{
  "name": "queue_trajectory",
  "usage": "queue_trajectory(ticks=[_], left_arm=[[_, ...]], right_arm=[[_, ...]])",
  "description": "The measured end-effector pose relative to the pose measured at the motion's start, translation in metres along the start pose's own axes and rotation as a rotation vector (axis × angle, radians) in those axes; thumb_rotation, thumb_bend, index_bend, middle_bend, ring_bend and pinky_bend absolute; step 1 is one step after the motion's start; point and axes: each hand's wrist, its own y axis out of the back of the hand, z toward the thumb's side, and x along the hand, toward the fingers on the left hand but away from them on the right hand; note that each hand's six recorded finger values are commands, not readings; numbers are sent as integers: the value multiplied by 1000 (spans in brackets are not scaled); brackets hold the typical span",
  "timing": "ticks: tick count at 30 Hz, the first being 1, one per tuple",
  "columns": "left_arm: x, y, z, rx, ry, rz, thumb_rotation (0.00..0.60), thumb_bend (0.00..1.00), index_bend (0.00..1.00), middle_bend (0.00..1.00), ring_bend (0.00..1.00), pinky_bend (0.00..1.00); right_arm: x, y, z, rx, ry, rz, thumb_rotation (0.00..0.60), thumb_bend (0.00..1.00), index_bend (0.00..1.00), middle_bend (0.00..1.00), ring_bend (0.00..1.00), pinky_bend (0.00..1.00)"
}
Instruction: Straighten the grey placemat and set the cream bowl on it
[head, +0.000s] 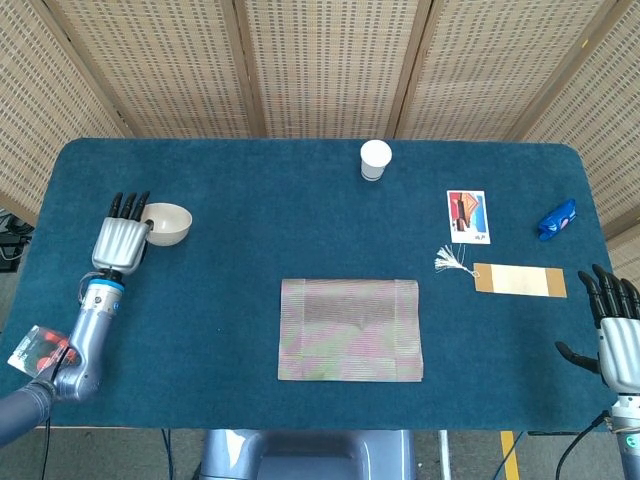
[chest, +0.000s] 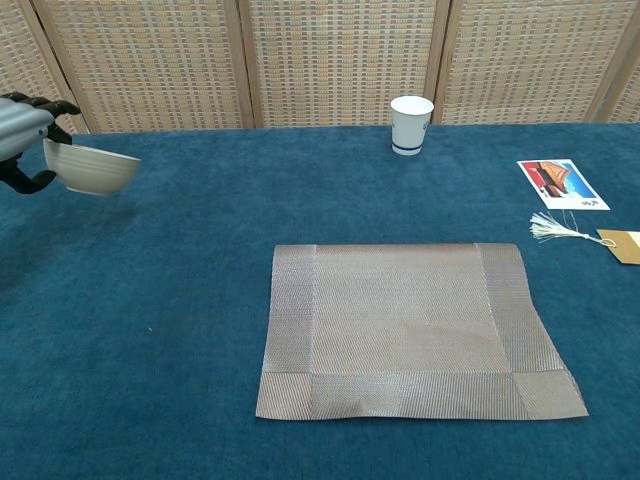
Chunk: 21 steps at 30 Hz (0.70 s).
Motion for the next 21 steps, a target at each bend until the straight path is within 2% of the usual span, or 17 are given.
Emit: queue_trajectory(ticks=[3, 5, 7, 10, 13, 15, 21], left_arm=[[1, -12, -6, 3, 15, -24, 600, 733, 820, 0, 0, 0], [0, -20, -10, -4, 21, -41, 600, 635, 777, 0, 0, 0], [-2, -25, -10, -16, 18, -55, 600, 422, 662, 0, 0, 0], [-8, -33, -10, -33, -1, -73, 600, 204, 470, 0, 0, 0], [-18, -37, -9, -48, -32, -88, 600, 120, 326, 0, 0, 0], [-25, -39, -8, -61, -57, -100, 600, 89, 266, 0, 0, 0], [-49, -37, -15, -73, -107, -120, 600, 9, 172, 0, 0, 0]], right_arm=[[1, -1, -1, 7, -2, 6, 600, 44, 5, 0, 0, 0], [1, -2, -1, 8, -3, 6, 600, 44, 5, 0, 0, 0], [1, -2, -1, 7, -2, 5, 600, 45, 5, 0, 0, 0], [2, -2, 1, 6, 6, 4, 600, 44, 6, 0, 0, 0], [4, 0, 3, 1, 13, 1, 600, 44, 5, 0, 0, 0], [5, 1, 5, -3, 20, -4, 600, 44, 5, 0, 0, 0], [10, 5, 9, -13, 40, -9, 600, 44, 5, 0, 0, 0]])
